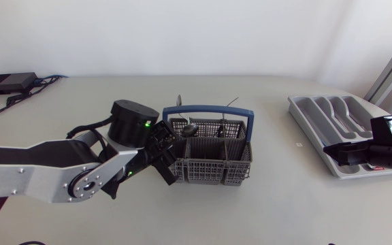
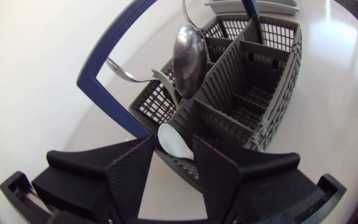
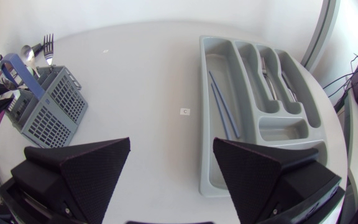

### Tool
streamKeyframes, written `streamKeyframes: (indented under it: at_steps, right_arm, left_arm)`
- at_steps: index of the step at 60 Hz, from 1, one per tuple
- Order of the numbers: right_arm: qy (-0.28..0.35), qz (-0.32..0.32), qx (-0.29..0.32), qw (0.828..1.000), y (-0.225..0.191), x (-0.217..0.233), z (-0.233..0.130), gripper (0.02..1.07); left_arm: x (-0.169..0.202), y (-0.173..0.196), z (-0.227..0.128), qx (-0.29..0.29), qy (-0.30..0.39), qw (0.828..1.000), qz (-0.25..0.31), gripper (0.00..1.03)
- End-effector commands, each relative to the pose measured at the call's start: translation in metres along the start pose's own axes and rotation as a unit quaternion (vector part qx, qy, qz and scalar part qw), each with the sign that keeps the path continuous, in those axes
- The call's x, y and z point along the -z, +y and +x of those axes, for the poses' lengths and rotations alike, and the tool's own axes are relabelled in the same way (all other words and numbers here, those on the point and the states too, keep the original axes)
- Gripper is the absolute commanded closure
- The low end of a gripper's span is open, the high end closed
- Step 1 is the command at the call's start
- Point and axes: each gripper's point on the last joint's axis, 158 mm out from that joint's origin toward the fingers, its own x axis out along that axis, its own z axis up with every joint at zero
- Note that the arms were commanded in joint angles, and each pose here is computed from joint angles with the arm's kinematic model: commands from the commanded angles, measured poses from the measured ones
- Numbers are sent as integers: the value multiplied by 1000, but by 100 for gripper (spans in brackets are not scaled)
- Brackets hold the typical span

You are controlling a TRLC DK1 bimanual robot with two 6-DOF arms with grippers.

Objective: Sort the cutlery from the basket into the organizer compartments.

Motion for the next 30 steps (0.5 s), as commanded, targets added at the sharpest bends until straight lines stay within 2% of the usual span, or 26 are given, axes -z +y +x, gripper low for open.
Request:
streamKeyframes:
  at_steps: [1,30]
  right_arm:
    - [11,9,-10,1000,5,12,5,11]
    - [6,8,-8,1000,3,9,3,11]
  left_arm:
    - [12,-13,6,10,19,999,26,60]
    - [12,-11,17,14,41,999,21,61]
